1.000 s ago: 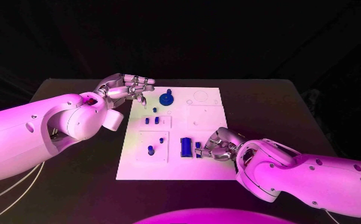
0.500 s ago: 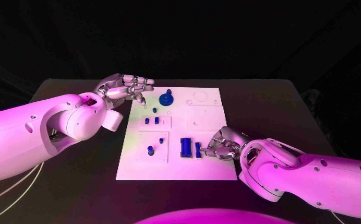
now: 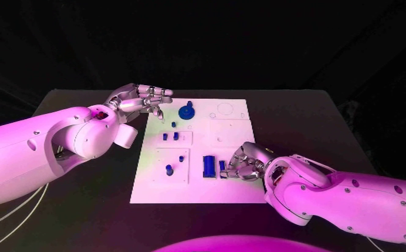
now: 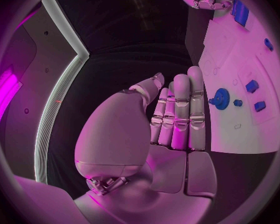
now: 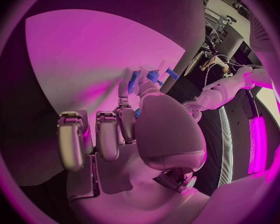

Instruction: Assemble the parts on the task board

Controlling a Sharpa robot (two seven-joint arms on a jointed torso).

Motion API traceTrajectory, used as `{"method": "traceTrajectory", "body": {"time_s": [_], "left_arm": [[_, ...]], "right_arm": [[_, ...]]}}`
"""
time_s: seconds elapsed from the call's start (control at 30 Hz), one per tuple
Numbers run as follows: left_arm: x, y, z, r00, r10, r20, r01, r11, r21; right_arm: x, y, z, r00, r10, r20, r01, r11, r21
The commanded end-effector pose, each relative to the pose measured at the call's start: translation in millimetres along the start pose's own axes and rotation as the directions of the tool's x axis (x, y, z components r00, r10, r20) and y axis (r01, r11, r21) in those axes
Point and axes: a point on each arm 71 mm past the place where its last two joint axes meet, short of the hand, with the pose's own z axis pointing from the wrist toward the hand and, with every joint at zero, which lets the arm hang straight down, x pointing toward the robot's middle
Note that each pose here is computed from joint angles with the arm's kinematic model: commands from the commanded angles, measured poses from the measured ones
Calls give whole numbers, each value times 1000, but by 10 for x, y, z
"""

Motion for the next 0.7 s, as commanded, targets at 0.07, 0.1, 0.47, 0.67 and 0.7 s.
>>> {"method": "traceTrajectory", "body": {"time_s": [0.07, 0.1, 0.47, 0.67, 0.7], "left_arm": [[21, -10, 3, 1000, -1, -16, 1, 1000, 7], [21, -10, 4, 1000, -1, -16, 1, 1000, 7], [16, -8, 1, 1000, 0, -14, 0, 1000, 5], [15, -8, 1, 1000, 0, -14, 0, 1000, 5], [15, -8, 1, 1000, 0, -14, 0, 1000, 5]], "right_arm": [[18, 13, 28, 999, -45, -4, 45, 999, -9], [21, 12, 33, 999, -48, -6, 48, 999, -7], [21, -11, 44, 997, -83, -8, 83, 997, -3], [17, -3, 32, 996, -86, -2, 86, 996, -9], [16, 1, 30, 996, -85, 1, 85, 996, -11]]}}
